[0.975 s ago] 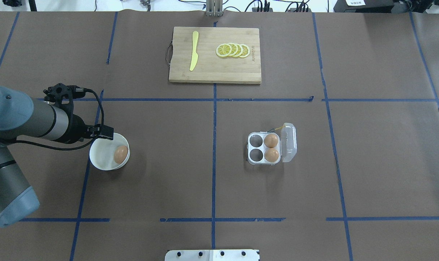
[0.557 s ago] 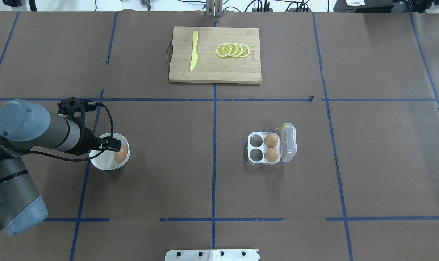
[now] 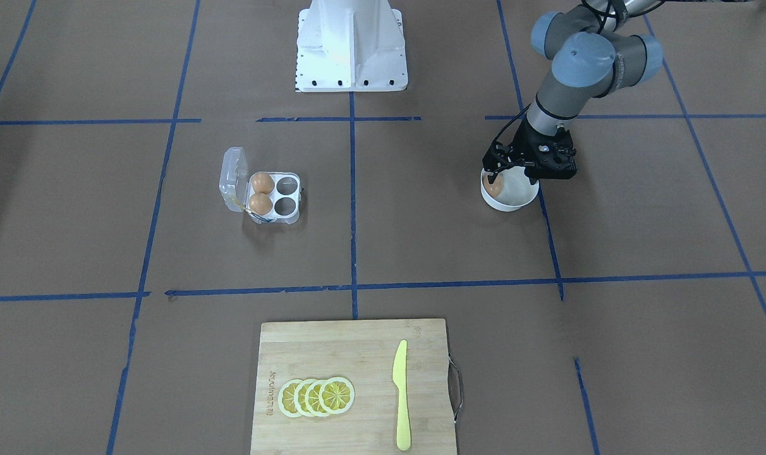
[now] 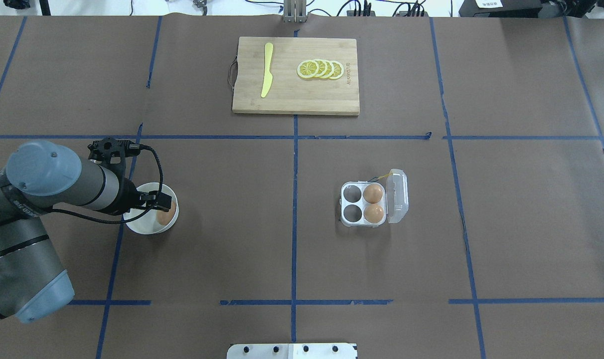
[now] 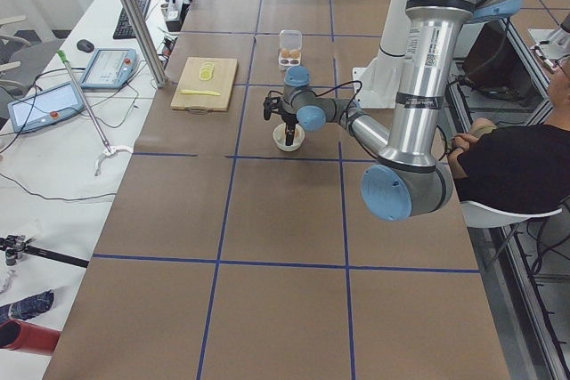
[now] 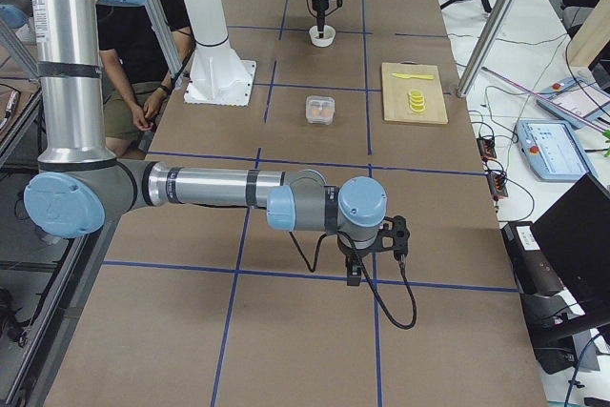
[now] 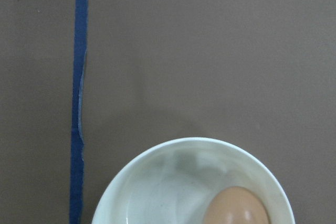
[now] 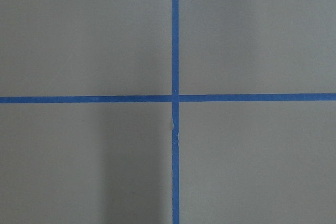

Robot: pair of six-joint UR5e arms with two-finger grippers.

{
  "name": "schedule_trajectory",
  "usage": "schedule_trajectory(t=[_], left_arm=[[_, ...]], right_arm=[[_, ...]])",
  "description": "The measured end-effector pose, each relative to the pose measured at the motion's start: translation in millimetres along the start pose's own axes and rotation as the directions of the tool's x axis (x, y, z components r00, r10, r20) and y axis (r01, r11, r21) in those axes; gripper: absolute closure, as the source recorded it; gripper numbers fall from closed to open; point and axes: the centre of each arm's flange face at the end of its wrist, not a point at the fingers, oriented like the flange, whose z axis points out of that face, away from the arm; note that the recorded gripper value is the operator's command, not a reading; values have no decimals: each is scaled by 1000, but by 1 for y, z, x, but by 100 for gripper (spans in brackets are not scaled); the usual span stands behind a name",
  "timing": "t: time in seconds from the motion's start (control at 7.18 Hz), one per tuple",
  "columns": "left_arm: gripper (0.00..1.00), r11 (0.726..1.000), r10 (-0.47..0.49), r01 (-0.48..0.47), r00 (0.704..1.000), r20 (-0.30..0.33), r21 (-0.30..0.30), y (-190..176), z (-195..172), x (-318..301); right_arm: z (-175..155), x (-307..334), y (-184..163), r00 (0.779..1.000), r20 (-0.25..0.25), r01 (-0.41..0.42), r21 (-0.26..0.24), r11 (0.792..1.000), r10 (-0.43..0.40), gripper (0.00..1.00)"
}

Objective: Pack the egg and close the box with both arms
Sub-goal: 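Lower the left gripper into the bowl and close on the egg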

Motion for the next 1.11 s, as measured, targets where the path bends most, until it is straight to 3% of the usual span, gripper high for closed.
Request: schedule_trajectory(t=[1.11], left_arm=[[18, 1000, 5, -5, 1000, 18, -23, 5, 17, 2]], right_arm=[[-1, -1, 0, 1000, 2, 2, 1, 1000, -2, 0]])
